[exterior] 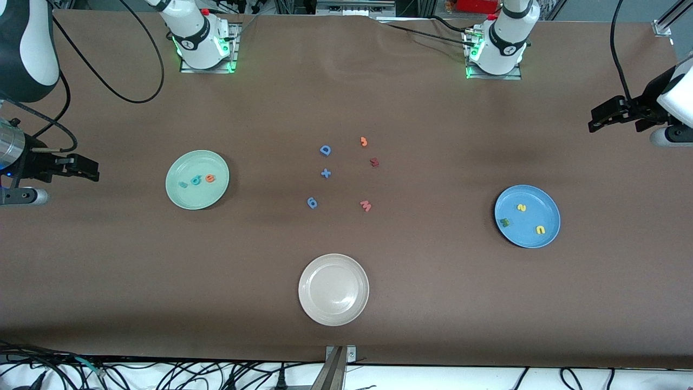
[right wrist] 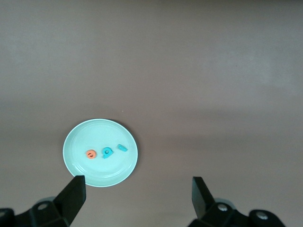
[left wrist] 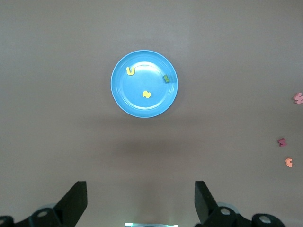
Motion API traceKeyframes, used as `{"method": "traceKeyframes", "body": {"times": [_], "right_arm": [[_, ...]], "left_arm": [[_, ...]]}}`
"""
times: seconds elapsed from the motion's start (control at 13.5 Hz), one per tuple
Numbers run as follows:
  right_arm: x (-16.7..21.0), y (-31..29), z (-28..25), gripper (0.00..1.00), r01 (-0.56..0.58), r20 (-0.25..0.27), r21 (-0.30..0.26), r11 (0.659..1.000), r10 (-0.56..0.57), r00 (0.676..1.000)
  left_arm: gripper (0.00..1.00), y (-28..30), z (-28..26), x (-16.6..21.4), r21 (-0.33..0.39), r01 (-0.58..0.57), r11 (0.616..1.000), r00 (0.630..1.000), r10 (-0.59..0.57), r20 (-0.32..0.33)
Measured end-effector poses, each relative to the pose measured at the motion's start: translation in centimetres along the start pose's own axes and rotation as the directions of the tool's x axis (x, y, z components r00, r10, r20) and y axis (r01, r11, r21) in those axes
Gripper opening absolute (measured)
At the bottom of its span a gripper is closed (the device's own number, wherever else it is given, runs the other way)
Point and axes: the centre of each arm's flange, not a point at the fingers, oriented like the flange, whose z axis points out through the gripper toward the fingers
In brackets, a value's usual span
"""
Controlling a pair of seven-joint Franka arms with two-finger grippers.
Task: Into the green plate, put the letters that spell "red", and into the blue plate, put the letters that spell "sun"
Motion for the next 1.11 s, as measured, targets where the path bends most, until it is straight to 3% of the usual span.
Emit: {"method": "traceKeyframes", "body": {"times": [0.3,0.59,0.82,1.11], "right_arm": [[-0.2,1.8,0.0,1.00,-0.038,-0.003,0.004,0.999,0.038,0.999],[-0.6,3.2,-0.6,1.00,-0.075,-0.014,0.045,0.996,0.076,0.997],[-1.0,2.0,-1.7,1.00,-0.064,-0.012,0.091,0.994,0.066,0.998],[-1.2,0.3,-2.2,1.00,-0.038,-0.008,0.094,0.995,0.039,0.999]], "left_arm": [[1.00,-0.1,0.2,0.2,0.000,0.002,1.000,1.000,-0.002,0.002],[1.00,-0.1,0.2,0.2,0.000,0.002,1.000,1.000,-0.002,0.002],[1.00,-0.1,0.4,0.3,0.000,0.002,1.000,1.000,-0.002,0.004],[1.00,-0.1,0.5,0.3,0.000,0.002,1.000,1.000,-0.002,0.006]]}}
